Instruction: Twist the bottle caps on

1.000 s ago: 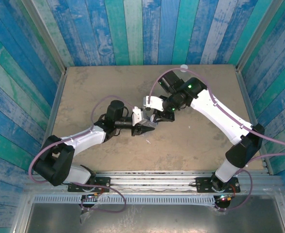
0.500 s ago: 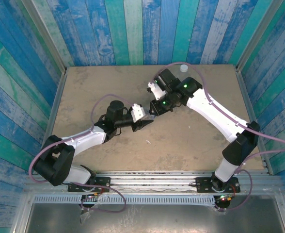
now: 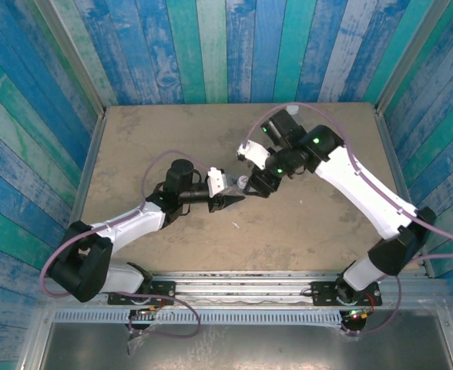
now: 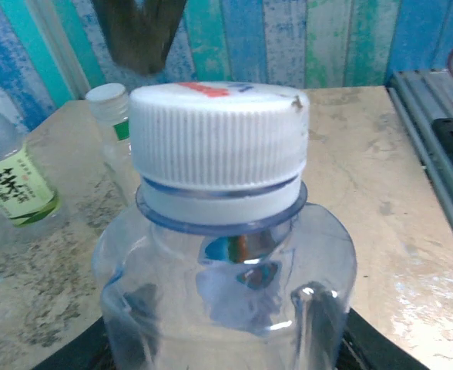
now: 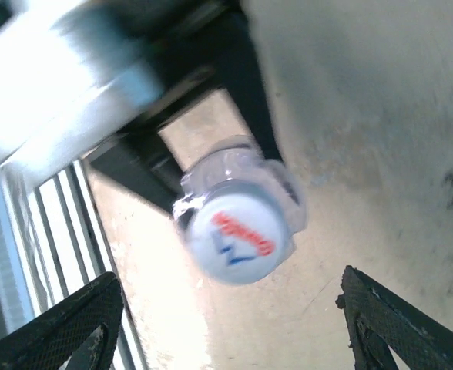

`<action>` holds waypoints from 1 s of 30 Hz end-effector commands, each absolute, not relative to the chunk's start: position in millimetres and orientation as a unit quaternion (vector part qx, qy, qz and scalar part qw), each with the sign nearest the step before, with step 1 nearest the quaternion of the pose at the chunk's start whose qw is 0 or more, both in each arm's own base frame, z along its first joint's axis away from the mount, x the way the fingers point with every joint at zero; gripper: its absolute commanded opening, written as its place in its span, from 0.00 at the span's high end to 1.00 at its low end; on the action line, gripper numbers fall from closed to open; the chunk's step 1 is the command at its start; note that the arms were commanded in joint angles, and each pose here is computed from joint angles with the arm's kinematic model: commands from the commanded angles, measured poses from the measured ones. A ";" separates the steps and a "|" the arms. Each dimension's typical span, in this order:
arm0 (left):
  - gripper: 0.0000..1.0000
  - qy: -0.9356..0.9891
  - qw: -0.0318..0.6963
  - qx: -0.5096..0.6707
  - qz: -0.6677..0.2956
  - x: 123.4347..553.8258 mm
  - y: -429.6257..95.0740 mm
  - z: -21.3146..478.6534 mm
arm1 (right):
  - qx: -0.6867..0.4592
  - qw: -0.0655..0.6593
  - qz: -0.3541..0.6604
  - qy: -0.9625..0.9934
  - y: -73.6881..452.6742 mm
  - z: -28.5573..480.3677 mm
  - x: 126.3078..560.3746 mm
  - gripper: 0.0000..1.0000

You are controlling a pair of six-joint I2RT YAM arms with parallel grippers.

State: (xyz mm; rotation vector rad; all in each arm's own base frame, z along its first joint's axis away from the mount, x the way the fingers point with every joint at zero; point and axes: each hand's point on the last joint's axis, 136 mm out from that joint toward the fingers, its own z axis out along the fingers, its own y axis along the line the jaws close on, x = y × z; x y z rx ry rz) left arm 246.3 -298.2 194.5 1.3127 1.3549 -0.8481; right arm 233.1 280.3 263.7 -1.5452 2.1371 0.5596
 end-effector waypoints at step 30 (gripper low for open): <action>0.52 0.513 0.496 0.572 -0.405 222.5 -303.0 222.7 | -0.759 0.216 0.203 0.580 301.5 262.0 225.5 0.54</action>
